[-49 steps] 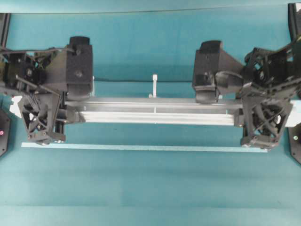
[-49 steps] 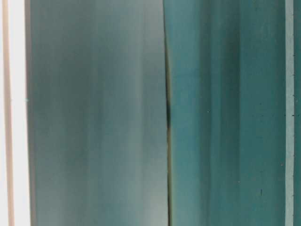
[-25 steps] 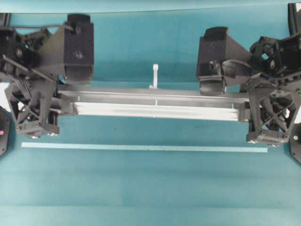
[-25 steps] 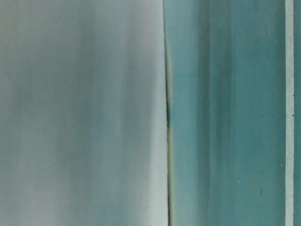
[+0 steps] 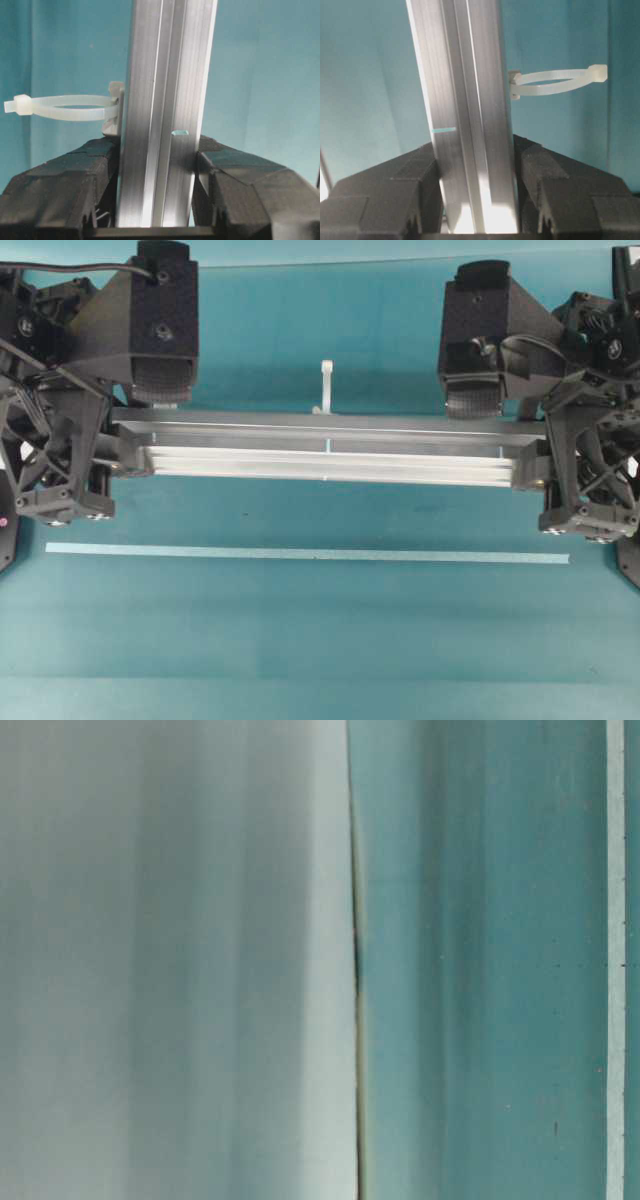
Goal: Lift the large metal rail with both hands.
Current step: 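Lower the held rail back down onto the table with both grippers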
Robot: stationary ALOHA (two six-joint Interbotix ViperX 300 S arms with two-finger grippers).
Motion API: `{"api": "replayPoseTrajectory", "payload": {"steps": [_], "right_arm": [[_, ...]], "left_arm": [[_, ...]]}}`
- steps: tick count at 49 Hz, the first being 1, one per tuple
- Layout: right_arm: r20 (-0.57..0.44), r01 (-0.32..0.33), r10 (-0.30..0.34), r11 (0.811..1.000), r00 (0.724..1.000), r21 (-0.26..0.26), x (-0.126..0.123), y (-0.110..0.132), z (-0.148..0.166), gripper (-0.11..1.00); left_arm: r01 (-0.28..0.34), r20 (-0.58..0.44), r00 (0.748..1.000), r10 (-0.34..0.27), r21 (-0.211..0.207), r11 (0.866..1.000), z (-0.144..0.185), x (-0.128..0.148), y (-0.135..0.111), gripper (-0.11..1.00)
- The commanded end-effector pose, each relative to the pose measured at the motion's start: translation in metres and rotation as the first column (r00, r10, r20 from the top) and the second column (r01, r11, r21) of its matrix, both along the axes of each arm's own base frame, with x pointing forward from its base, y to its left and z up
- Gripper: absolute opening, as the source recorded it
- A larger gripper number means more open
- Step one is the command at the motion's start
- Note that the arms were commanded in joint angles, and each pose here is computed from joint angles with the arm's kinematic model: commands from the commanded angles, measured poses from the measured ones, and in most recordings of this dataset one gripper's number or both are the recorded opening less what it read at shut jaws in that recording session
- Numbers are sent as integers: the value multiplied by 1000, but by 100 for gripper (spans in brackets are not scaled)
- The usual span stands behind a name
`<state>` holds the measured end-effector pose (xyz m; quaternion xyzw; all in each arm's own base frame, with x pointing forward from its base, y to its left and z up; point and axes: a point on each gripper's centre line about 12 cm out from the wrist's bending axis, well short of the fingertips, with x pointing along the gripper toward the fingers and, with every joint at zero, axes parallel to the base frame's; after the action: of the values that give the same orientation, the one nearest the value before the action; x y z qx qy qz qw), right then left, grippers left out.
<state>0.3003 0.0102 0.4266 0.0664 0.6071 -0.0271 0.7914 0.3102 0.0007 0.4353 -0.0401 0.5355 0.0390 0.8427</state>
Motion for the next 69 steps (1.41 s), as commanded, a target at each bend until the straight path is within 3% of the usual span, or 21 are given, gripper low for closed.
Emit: {"api": "replayPoseTrajectory", "payload": {"steps": [1, 14, 29, 42, 47, 69], "right_arm": [[57, 14, -14, 1000, 998, 13, 0, 2, 14, 38], [24, 12, -12, 1000, 1000, 5, 2, 1, 3, 38], [-139, 2, -4, 1000, 990, -13, 0, -3, -66, 38], [-91, -6, 4, 1000, 996, -28, 0, -5, -113, 38], [-74, -15, 11, 998, 997, -58, 2, -8, -138, 38], [-91, -98, 90, 991, 992, -86, 17, -8, -219, 38]], "left_arm": [[-19, 57, 998, 19, -1, 1000, 14, 0, 3, 36], [-4, 38, 999, 4, 6, 1000, 8, 4, 3, 36], [-29, -17, 999, 29, 7, 1000, -43, 12, 12, 36], [-31, -26, 999, 31, 7, 999, -114, 16, 14, 36], [-30, -51, 998, 30, 7, 1000, -136, 13, 15, 36], [-40, -107, 993, 40, 3, 999, -209, 18, 16, 36]]}}
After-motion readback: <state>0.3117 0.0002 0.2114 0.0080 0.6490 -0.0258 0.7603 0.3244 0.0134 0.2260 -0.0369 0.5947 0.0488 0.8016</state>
